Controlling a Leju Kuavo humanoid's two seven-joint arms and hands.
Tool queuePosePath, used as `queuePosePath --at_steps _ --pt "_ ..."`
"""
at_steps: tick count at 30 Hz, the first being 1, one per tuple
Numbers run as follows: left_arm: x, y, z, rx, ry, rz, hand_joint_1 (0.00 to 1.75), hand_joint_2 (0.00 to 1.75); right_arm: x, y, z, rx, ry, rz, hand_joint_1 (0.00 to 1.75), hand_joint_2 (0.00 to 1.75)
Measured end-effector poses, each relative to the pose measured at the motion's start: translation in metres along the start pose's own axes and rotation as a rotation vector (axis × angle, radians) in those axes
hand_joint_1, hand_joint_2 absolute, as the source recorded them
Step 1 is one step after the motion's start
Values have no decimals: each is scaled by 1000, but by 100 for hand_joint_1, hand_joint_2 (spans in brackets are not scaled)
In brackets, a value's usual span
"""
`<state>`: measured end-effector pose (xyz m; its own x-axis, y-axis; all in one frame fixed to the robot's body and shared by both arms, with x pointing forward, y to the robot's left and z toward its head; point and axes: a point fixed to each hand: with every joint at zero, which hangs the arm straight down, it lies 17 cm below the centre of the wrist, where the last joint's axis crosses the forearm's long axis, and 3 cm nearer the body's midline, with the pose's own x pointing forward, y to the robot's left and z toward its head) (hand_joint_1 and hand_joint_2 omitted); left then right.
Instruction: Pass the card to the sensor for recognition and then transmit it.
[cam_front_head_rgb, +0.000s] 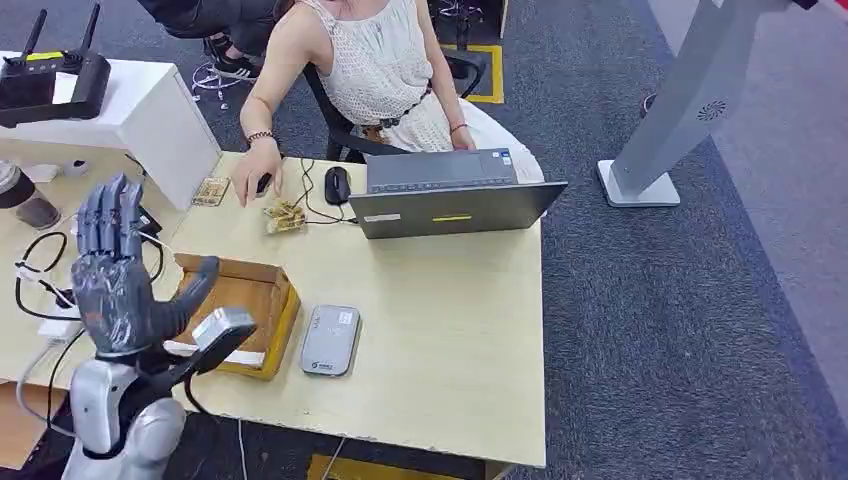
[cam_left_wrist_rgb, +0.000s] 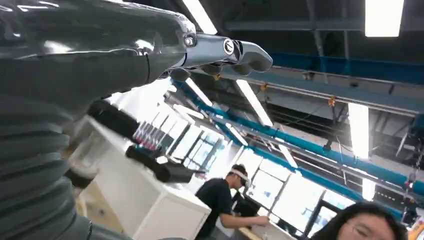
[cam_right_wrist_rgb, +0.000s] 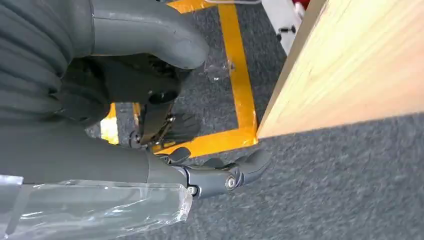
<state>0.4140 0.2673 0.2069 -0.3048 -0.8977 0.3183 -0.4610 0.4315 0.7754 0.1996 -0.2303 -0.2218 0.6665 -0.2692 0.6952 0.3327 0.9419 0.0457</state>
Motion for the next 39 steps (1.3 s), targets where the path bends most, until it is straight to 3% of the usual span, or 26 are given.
queuePosePath --at_steps 4,9,12,16,17,20,21,22,23,26,27,30,35,36,39 --pt "-28 42 49 60 69 270 0 175 -6 -11 3 -23 -1 -34 0 175" --pt "-103 86 89 117 201 564 0 175 -10 -21 6 -51 -4 -50 0 175" --pt "-192 98 142 147 419 551 0 175 -15 -25 7 -65 11 -44 0 175" --pt "-295 84 268 203 814 521 0 175 -28 -34 9 -106 63 -4 0 175" --pt "-309 78 297 226 906 528 0 175 -31 -35 10 -114 78 6 0 0" --pt "-328 43 389 301 1231 574 0 175 -43 -41 12 -148 139 47 0 0" --pt "-327 30 418 326 1342 588 0 175 -48 -43 13 -156 160 58 0 175" --pt "-319 11 450 337 1463 606 0 175 -53 -45 14 -166 183 63 0 175" --pt "-310 -3 470 347 1546 627 0 0 -56 -46 16 -173 201 69 0 175" --pt "-270 -57 529 358 1864 741 0 0 -69 -45 19 -172 267 83 0 175" --pt "-251 -74 544 348 1960 776 0 175 -73 -46 21 -177 291 91 0 175" --pt "-207 -114 559 306 2091 875 0 175 -83 -50 25 -200 343 108 0 175" --pt "-166 -150 560 203 2184 963 0 175 -92 -53 30 -218 394 122 0 175" --pt "-162 -154 560 188 2191 971 0 0 -92 -51 30 -208 393 119 0 0" --pt "-155 -161 557 143 2193 993 0 0 -90 -46 28 -180 377 126 0 0"
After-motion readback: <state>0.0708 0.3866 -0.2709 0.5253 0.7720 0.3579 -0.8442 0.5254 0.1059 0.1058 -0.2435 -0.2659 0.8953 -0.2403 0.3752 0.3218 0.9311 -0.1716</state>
